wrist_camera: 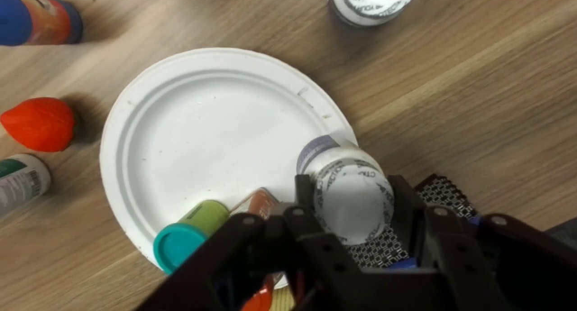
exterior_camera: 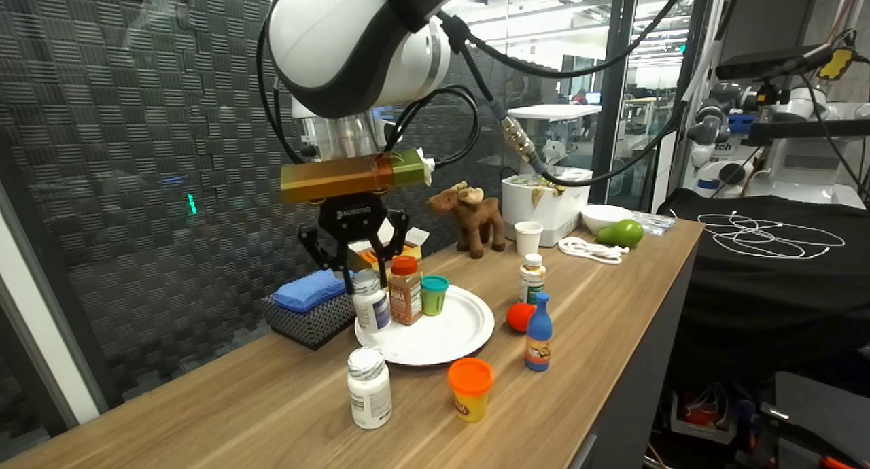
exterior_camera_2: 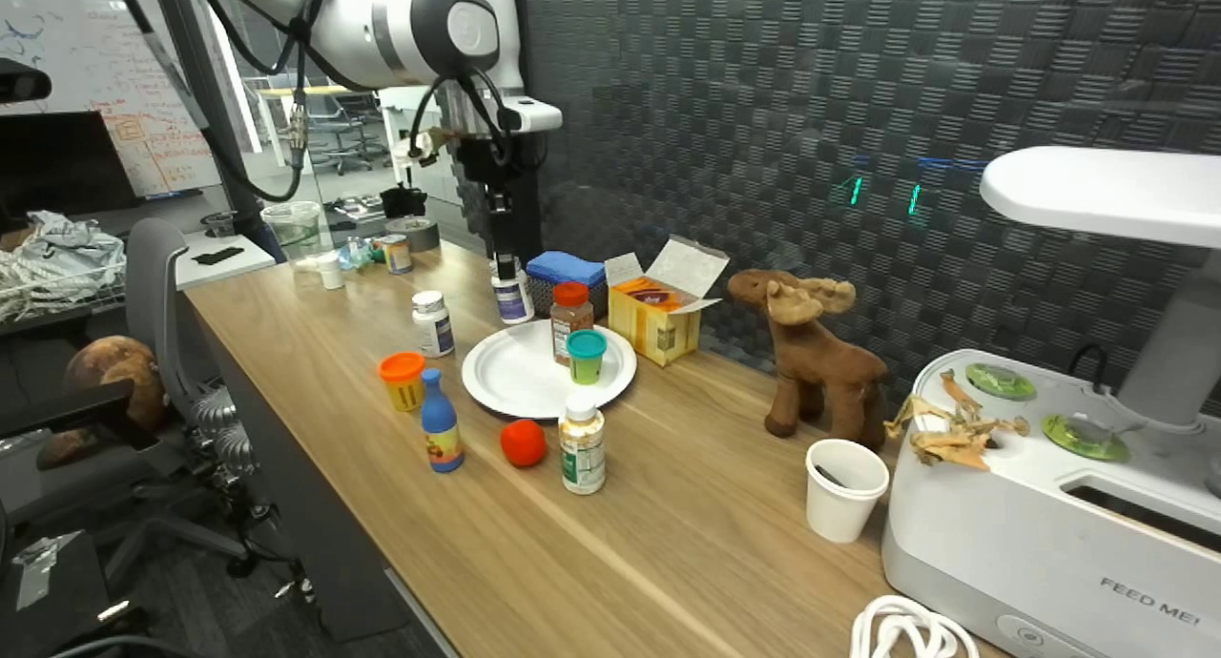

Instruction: Put all the bottles and the orange ball in the plate

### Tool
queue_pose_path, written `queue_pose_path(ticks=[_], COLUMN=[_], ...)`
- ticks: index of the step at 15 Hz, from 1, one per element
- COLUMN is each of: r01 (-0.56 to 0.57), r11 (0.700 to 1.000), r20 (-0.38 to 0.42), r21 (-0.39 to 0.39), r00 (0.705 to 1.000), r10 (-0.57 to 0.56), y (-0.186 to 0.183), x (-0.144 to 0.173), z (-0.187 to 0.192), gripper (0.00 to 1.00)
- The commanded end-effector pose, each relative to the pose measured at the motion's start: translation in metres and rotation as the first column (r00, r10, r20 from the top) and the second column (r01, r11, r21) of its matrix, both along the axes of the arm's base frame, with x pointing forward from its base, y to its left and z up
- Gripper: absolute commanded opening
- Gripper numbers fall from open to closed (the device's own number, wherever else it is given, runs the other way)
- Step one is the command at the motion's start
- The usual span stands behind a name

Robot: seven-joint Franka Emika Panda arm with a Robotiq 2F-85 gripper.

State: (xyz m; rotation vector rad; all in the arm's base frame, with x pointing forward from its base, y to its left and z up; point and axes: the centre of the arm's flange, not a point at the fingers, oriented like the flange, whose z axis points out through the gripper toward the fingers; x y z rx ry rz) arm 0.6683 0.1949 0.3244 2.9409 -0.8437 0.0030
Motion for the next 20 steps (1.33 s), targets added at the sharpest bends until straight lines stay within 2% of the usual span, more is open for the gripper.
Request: queue_pose_path(ticks=[1, 5, 8, 14, 20], r01=[0.04, 0.067, 0.082, 0.091, 0.092], r11=[0.999, 0.998, 0.995, 0.99, 0.989], r20=[-0.002, -0.038, -0.005, 0.061, 0.038], r21=[0.0, 0.007, 0.053, 0.111, 0.119], r00=[0.999, 0.997, 0.997, 0.993, 0.995], r10=[-0.04, -0.067, -0.082, -0.098, -0.097], y=[-0.025, -0.047, -0.057, -0.058, -0.054], x=[-0.004, 0.002, 0.005, 0.012, 0.011], z=[-0.009, -0.031, -0.034, -0.031, -0.042], gripper=[0.19, 0.19, 0.19, 0.19, 0.19])
